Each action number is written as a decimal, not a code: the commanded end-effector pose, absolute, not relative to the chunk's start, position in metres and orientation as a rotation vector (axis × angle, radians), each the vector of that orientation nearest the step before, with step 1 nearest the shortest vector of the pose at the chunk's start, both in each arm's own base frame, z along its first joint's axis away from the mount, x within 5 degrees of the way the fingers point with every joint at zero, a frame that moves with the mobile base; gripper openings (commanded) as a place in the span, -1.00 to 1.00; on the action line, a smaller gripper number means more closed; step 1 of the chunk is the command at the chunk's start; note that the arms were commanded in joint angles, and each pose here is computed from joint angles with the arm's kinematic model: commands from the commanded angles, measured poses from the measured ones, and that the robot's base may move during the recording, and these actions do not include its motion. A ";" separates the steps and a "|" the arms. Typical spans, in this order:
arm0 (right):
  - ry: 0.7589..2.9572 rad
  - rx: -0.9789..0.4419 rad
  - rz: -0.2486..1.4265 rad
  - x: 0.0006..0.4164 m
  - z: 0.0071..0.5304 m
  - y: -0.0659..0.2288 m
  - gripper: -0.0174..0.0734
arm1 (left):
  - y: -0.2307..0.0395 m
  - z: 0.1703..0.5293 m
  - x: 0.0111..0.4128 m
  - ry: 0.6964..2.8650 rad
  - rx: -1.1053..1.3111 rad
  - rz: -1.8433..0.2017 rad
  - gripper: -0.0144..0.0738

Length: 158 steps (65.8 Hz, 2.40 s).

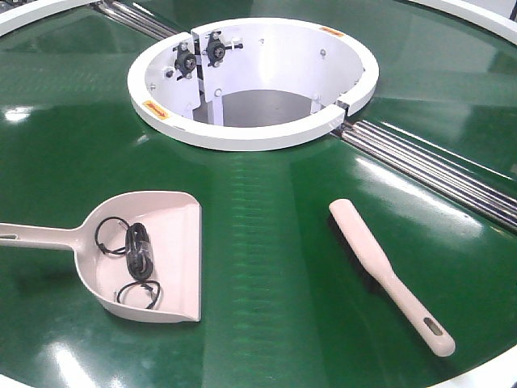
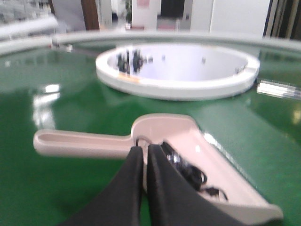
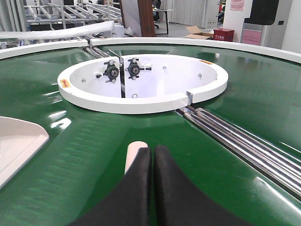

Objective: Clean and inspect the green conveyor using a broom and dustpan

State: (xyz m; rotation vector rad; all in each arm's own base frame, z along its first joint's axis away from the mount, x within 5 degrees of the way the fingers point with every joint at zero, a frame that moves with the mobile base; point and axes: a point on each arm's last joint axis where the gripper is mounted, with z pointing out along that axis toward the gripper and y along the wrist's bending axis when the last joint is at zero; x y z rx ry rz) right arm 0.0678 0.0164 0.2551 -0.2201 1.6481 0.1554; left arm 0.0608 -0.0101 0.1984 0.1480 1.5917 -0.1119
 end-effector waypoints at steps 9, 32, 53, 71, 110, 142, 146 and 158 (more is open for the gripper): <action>1.560 -0.208 0.147 0.069 0.270 0.016 -0.63 | -0.009 0.202 0.055 1.485 0.126 -0.123 -0.69; 1.561 -0.209 0.147 0.069 0.270 0.016 -0.63 | -0.008 0.201 0.055 1.496 0.167 -0.046 -0.69; 1.561 -0.209 0.147 0.069 0.270 0.016 -0.63 | -0.006 0.201 0.055 1.501 0.148 -0.026 -0.69; 1.561 -0.209 0.147 0.069 0.270 0.016 -0.63 | -0.006 0.201 0.055 1.501 0.148 -0.026 -0.69; 1.562 -0.257 0.084 0.069 0.269 0.015 -0.63 | -0.006 0.201 0.055 1.501 0.148 -0.026 -0.69; 1.580 -0.063 -0.046 0.062 0.211 0.001 -0.63 | -0.006 0.201 0.055 1.501 0.148 -0.026 -0.69; 1.524 -0.064 -0.045 0.060 0.203 0.001 -0.63 | -0.006 0.201 0.055 1.501 0.148 -0.026 -0.69; 1.482 -0.070 -0.055 0.056 0.205 0.001 -0.63 | -0.006 0.201 0.055 1.501 0.148 -0.026 -0.69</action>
